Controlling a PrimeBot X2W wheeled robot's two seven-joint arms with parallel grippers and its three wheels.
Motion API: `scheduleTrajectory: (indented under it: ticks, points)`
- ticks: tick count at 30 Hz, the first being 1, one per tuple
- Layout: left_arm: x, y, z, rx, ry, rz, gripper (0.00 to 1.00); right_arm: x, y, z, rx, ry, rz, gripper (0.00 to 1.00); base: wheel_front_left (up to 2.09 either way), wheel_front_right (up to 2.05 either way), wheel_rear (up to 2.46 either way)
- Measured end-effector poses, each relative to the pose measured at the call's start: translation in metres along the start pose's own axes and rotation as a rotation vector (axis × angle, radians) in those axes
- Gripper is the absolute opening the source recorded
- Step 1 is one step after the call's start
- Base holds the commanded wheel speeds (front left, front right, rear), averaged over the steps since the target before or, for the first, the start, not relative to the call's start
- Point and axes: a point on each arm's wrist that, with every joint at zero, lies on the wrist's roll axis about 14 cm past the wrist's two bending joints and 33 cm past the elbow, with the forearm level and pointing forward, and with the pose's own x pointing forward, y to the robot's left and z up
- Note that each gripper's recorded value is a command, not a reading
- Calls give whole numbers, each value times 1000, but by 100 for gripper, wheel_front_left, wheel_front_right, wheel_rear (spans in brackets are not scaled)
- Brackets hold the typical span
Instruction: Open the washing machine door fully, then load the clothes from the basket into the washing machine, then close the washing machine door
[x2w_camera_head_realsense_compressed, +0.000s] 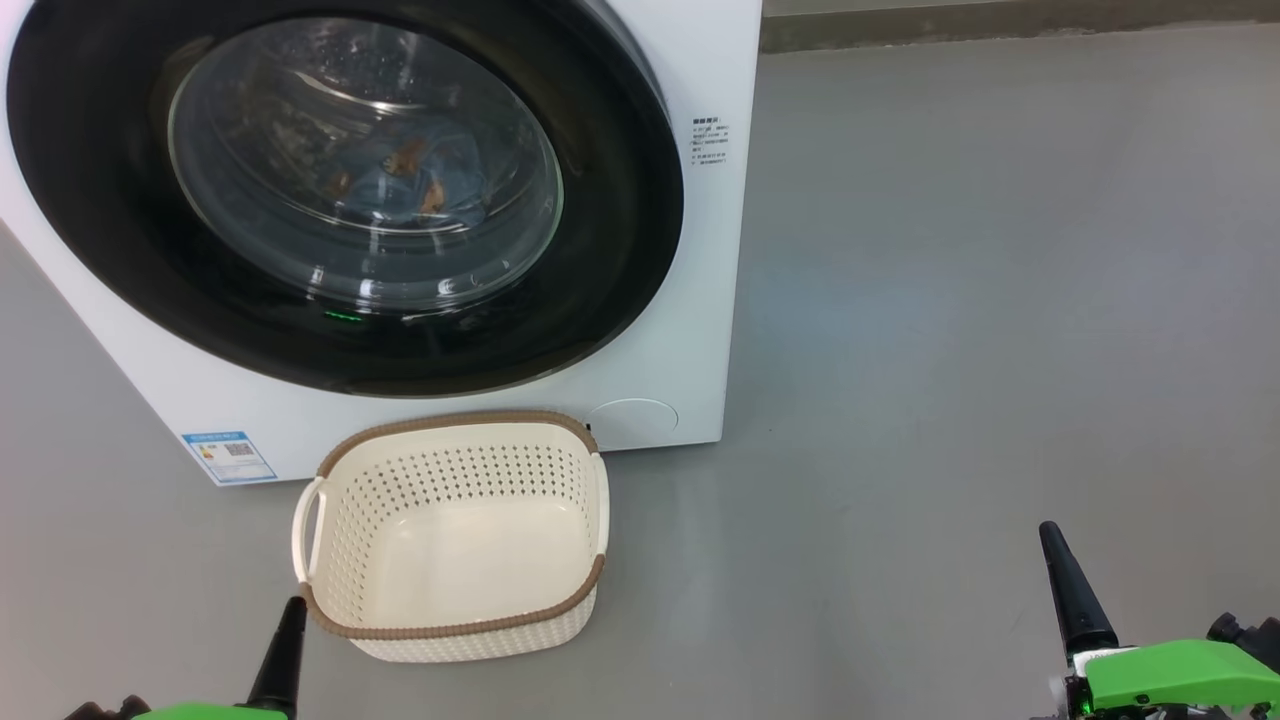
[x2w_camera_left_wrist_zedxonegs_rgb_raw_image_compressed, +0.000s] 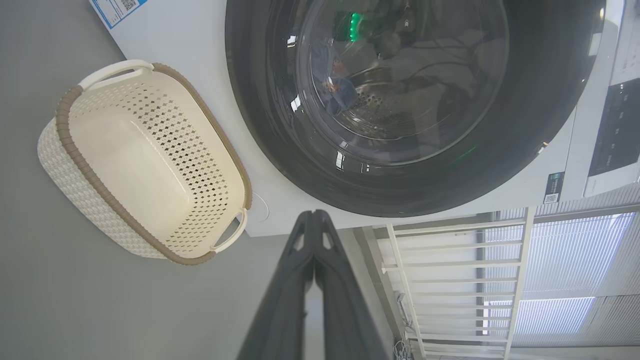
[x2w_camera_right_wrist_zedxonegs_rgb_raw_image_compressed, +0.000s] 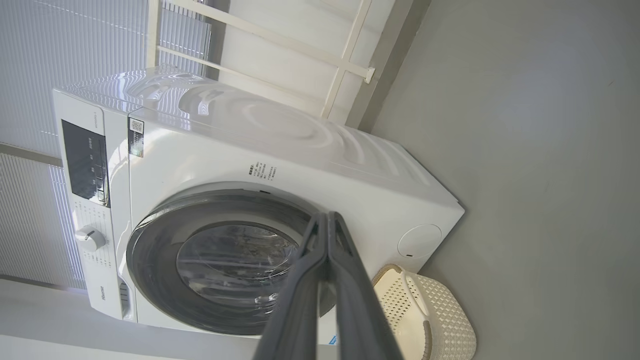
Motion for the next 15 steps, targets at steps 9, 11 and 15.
scheduleTrajectory:
  ticks: [9, 11, 15]
  points:
    - [1, -2, 0, -93, 8, -9, 0, 0, 0, 0, 103, 8, 2, 0, 0, 0, 0]
    - [1, -3, 0, -107, 13, -15, 0, 0, 0, 0, 124, 8, 3, 0, 0, 0, 0]
    - [4, -9, 1, -152, 15, -33, 0, -1, 0, 0, 168, 13, 5, 0, 0, 0, 0]
